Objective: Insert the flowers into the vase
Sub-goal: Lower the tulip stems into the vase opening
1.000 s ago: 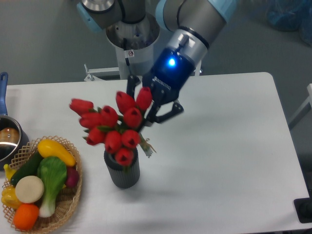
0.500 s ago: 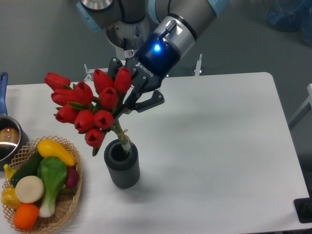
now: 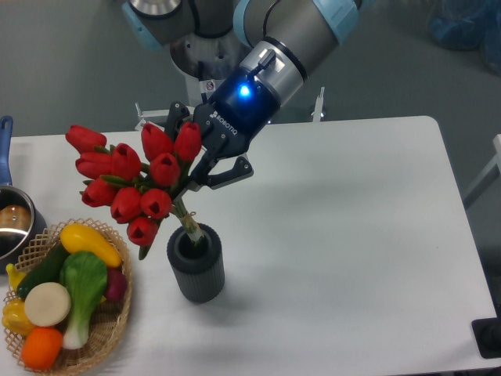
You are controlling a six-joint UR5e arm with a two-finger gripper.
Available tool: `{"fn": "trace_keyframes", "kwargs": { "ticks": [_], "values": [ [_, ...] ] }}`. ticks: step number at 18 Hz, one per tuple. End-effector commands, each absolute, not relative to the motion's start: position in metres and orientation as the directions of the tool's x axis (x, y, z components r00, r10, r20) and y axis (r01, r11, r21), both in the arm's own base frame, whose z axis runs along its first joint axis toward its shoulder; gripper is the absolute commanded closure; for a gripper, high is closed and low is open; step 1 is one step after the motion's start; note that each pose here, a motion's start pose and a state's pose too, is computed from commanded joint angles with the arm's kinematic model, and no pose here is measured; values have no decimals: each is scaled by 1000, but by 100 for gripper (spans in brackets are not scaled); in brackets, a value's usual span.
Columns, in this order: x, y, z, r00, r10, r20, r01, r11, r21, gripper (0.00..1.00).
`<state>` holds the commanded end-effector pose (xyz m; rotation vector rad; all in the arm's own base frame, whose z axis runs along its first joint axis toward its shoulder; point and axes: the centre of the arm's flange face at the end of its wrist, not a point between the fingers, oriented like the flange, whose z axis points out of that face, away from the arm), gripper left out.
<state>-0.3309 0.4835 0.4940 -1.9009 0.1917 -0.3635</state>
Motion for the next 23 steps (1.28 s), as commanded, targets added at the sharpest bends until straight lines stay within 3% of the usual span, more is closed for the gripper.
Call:
{"fn": "trace_keyframes", "kwargs": {
  "ticks": [23],
  "values": [
    [-328, 489, 450, 903, -376, 207, 83, -320, -944, 67]
  ]
}}
